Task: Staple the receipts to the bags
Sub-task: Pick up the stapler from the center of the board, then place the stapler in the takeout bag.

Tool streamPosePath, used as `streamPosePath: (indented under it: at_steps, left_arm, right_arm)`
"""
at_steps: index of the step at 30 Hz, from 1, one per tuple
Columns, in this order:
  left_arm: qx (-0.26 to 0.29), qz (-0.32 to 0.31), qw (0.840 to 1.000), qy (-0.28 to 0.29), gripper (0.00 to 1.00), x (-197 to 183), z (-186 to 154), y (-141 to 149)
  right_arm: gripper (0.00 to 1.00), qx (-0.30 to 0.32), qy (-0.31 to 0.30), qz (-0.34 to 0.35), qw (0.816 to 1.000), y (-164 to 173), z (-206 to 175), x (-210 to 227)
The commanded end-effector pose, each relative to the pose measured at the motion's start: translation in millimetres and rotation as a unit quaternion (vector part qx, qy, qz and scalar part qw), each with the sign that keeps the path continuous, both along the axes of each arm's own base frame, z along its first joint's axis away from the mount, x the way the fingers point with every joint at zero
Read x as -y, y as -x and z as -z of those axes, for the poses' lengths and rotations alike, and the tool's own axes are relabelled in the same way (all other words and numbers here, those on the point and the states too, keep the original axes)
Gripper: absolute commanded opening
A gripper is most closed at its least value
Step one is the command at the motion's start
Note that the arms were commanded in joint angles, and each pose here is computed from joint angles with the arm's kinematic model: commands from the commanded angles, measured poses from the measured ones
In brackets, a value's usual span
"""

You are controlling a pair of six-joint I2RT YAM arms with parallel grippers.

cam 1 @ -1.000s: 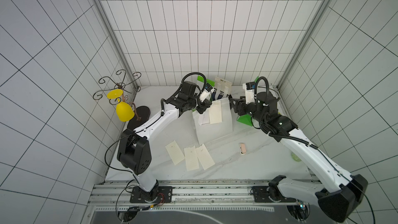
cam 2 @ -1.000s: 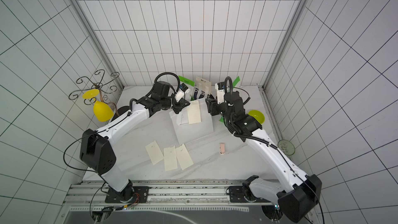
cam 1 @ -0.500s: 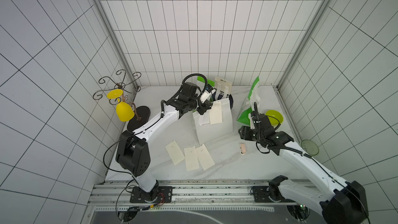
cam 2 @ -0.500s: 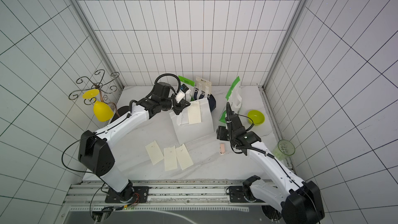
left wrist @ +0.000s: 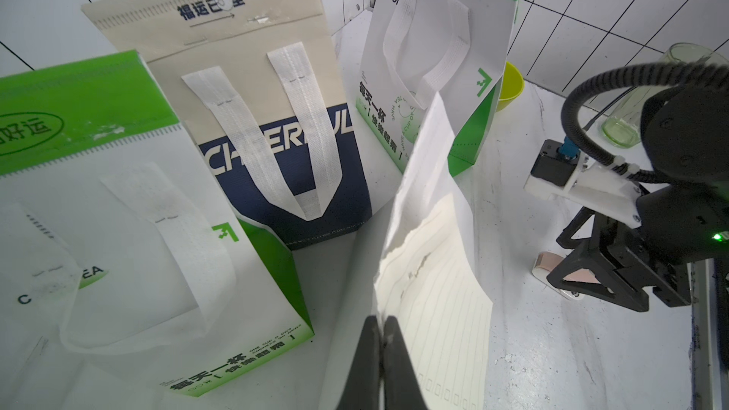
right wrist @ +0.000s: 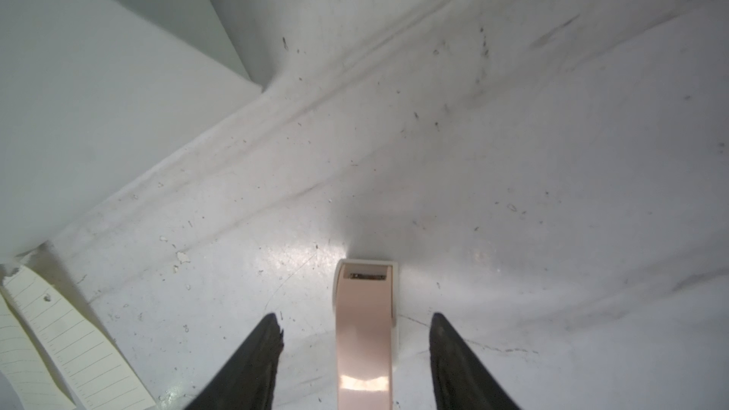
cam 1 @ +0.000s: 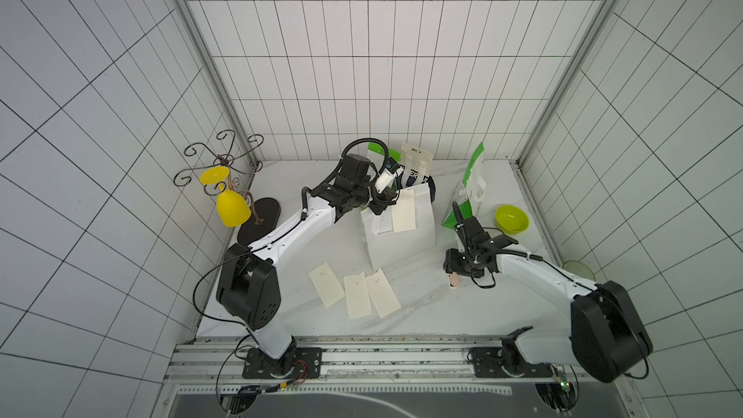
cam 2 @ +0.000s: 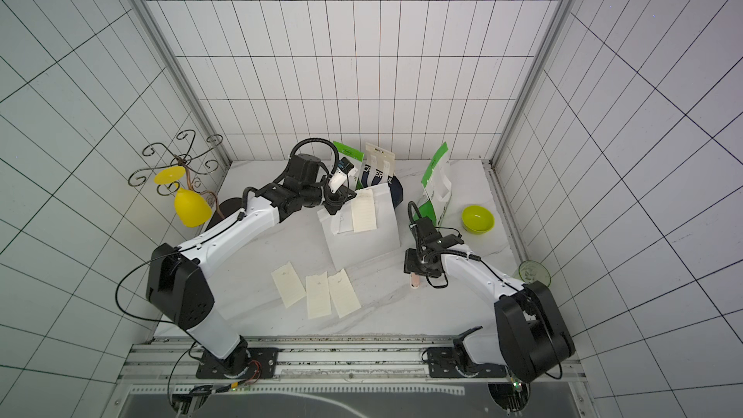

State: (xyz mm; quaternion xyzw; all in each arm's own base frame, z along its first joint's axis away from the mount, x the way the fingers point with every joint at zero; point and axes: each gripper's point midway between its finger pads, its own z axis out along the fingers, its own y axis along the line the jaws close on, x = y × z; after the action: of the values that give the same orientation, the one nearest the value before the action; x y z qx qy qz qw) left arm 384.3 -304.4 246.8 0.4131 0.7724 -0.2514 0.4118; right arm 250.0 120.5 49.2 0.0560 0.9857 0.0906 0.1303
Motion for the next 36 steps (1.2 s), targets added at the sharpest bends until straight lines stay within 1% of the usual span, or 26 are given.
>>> streamPosePath:
  at_steps: [1, 5, 9, 12, 15, 17, 18, 21, 23, 24, 26, 28, 30, 33, 34, 36]
  left_arm:
    - [0.017, 0.007, 1.0, -0.001, 0.0, 1.7, -9.4, 2.6]
    - [0.014, 0.009, 1.0, -0.001, 0.0, 3.0, -7.0, 2.3]
    - [0.012, 0.012, 1.0, -0.003, 0.0, 5.6, -4.1, 2.7]
    - [0.012, 0.012, 1.0, -0.004, 0.0, 5.5, -3.8, 2.5]
    - [0.013, 0.012, 1.0, -0.004, 0.0, 5.6, -4.6, 2.8]
    - [0.013, 0.012, 1.0, -0.004, 0.0, 5.9, -4.7, 3.1]
    - [0.013, 0.012, 1.0, -0.004, 0.0, 6.1, -4.8, 3.5]
    - [0.014, 0.012, 1.0, -0.004, 0.0, 5.9, -5.2, 4.0]
    - [0.012, 0.012, 1.0, -0.003, 0.0, 6.2, -5.0, 4.4]
    - [0.013, 0.013, 1.0, -0.002, 0.0, 6.2, -6.1, 4.6]
    - [0.013, 0.014, 1.0, 0.0, 0.0, 6.7, -7.0, 5.0]
    - [0.012, 0.014, 1.0, 0.0, 0.0, 6.9, -7.4, 5.0]
    - [0.01, 0.014, 1.0, 0.001, 0.0, 7.0, -7.1, 5.3]
    - [0.008, 0.013, 1.0, 0.003, 0.0, 7.3, -6.2, 5.2]
    - [0.007, 0.012, 1.0, 0.002, 0.0, 7.1, -5.4, 5.1]
    - [0.005, 0.011, 1.0, 0.002, 0.0, 6.6, -5.0, 5.1]
  right_arm:
    - [0.58, -0.013, 0.01, 0.019, 1.0, -1.7, 3.9, 4.3]
    - [0.55, -0.006, 0.011, 0.02, 1.0, -10.5, 4.3, 1.7]
    - [0.52, -0.013, 0.012, 0.015, 1.0, -11.4, 10.5, -3.1]
    - [0.46, -0.019, 0.017, 0.01, 1.0, -9.7, 17.0, -5.0]
    - [0.35, -0.016, 0.016, 0.01, 1.0, -10.5, 16.8, -5.8]
    - [0.25, -0.007, 0.011, 0.009, 1.0, -12.9, 12.3, -7.2]
    - [0.22, -0.003, 0.009, 0.009, 1.0, -13.8, 9.6, -7.9]
    - [0.1, 0.026, -0.005, 0.008, 1.0, -20.0, -7.6, -11.4]
    - [0.03, 0.064, -0.016, 0.006, 0.998, -27.3, -28.7, -13.6]
    - [0.01, 0.084, -0.024, 0.007, 0.996, -30.8, -40.0, -14.6]
    - [0.0, 0.144, -0.038, -0.001, 0.989, -41.6, -72.4, -18.7]
    - [0.0, 0.212, -0.059, -0.013, 0.975, -53.3, -110.0, -26.9]
    - [0.0, 0.296, -0.075, -0.025, 0.952, -63.9, -153.9, -36.5]
    - [0.0, 0.408, -0.103, -0.052, 0.906, -72.6, -216.2, -57.6]
    - [0.0, 0.442, -0.113, -0.069, 0.887, -72.6, -235.4, -67.8]
    - [0.0, 0.509, -0.127, -0.079, 0.848, -71.3, -269.9, -79.4]
